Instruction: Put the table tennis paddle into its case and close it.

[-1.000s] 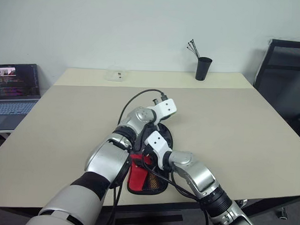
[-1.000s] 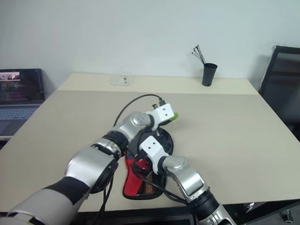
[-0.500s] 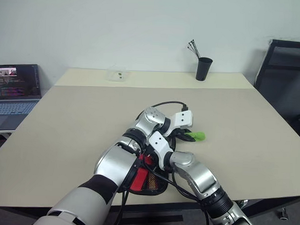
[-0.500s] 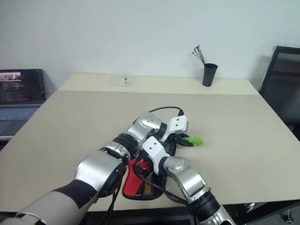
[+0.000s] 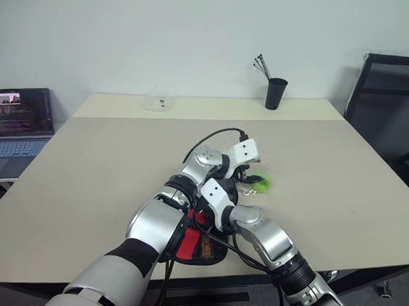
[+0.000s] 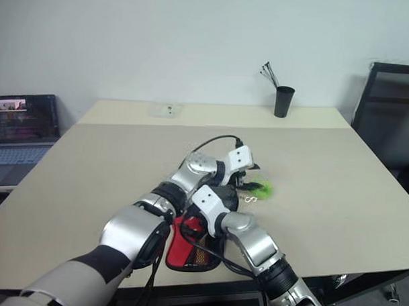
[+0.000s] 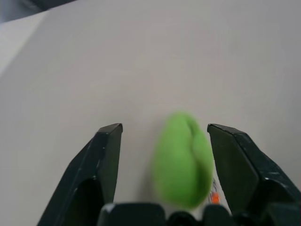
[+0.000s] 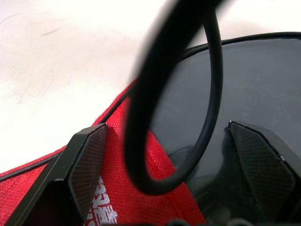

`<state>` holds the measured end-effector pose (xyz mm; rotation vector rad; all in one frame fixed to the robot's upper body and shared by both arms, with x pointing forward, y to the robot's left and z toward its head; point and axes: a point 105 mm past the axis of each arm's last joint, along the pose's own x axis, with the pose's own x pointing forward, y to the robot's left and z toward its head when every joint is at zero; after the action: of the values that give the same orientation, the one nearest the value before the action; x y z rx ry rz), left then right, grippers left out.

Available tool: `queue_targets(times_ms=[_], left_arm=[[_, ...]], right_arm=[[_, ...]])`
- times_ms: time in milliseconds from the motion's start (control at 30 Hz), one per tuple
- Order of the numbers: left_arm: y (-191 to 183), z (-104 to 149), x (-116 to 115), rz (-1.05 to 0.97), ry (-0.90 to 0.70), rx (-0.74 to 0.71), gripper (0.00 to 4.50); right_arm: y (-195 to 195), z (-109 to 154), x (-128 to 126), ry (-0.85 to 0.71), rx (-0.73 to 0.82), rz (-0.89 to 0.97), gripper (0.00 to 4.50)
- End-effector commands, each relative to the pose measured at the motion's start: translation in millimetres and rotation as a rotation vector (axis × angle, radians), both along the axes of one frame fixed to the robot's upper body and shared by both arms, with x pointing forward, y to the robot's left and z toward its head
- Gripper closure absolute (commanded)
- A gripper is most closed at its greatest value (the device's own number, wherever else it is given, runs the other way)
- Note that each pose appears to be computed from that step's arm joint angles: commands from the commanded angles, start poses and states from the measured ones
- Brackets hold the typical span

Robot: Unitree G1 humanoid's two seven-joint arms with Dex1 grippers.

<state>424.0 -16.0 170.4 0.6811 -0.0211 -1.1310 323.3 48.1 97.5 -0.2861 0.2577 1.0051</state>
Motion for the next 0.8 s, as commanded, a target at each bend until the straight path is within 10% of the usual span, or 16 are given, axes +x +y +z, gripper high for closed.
queue_targets(times_ms=[33,467,800], left_arm=[[13,31,18,0.127,-0.116,-0.045,1.57],[117,59,36,0.349,-0.116,-0.262,1.57],[157,31,-22,0.12,0.132,-0.392,1.57]], right_arm=[[-3,-15,-1,0.052,-0.033,-0.004,0.0],[-17,8,7,0.024,0.031,-0.082,0.0],[-49,74,-10,-0.009,0.157,-0.068,0.0]])
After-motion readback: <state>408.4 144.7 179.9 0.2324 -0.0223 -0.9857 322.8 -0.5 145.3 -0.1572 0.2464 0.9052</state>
